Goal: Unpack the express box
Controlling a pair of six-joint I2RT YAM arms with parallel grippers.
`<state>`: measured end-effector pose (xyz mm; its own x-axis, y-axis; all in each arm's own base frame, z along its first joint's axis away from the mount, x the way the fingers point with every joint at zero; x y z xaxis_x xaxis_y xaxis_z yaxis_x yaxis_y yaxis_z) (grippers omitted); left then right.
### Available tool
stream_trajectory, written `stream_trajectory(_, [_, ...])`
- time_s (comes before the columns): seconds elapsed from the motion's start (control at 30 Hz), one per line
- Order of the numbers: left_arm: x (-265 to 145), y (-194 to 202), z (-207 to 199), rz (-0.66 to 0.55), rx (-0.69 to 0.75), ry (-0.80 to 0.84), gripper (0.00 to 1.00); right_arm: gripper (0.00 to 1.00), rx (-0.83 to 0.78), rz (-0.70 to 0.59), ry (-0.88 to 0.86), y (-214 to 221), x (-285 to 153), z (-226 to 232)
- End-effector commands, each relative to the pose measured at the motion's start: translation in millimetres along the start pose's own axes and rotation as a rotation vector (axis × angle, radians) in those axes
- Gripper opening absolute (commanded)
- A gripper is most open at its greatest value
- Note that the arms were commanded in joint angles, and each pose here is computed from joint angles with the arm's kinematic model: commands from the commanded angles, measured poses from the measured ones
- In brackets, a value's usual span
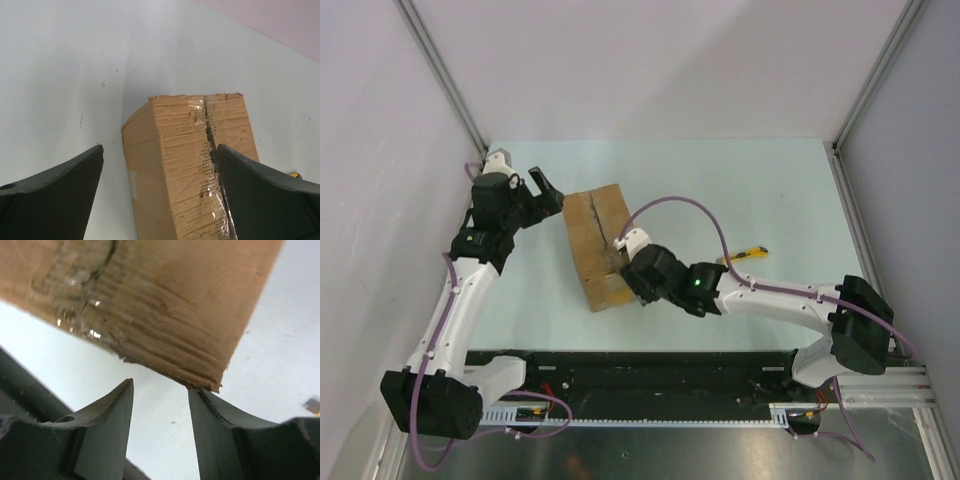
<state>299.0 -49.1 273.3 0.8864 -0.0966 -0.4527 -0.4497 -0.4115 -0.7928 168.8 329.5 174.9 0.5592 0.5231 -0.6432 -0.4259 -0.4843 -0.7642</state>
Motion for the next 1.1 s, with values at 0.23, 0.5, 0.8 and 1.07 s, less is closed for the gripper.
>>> stream_trajectory(0.23, [11, -39, -7, -0.086, 0.027, -0.045, 1.0, 0.57, 0.286, -0.158, 0.168, -41, 27, -90])
stream_trajectory(0.5, [14, -40, -15, -0.061, 0.021, 0.005, 1.0, 0.62, 0.504, -0.171, 0.295, -39, 13, -153])
stream_trajectory(0.8, [13, -44, -22, -0.055, 0.032, 0.046, 1.0, 0.61, 0.95, -0.007, 0.741, 34, -20, -226])
stream_trajectory(1.07, [14, -35, -22, -0.028, 0.036, 0.062, 1.0, 0.54, 1.462, 0.15, 0.894, 93, -8, -264])
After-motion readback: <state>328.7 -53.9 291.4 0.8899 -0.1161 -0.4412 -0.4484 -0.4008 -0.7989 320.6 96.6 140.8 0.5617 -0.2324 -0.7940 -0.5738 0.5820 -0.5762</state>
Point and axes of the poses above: each gripper's point midway between its finger pads, its own x axis out along the fingers, its own z axis along the line the jaws close on, y = z × x, the point moved 5 cm from there along -x, back along the fingers
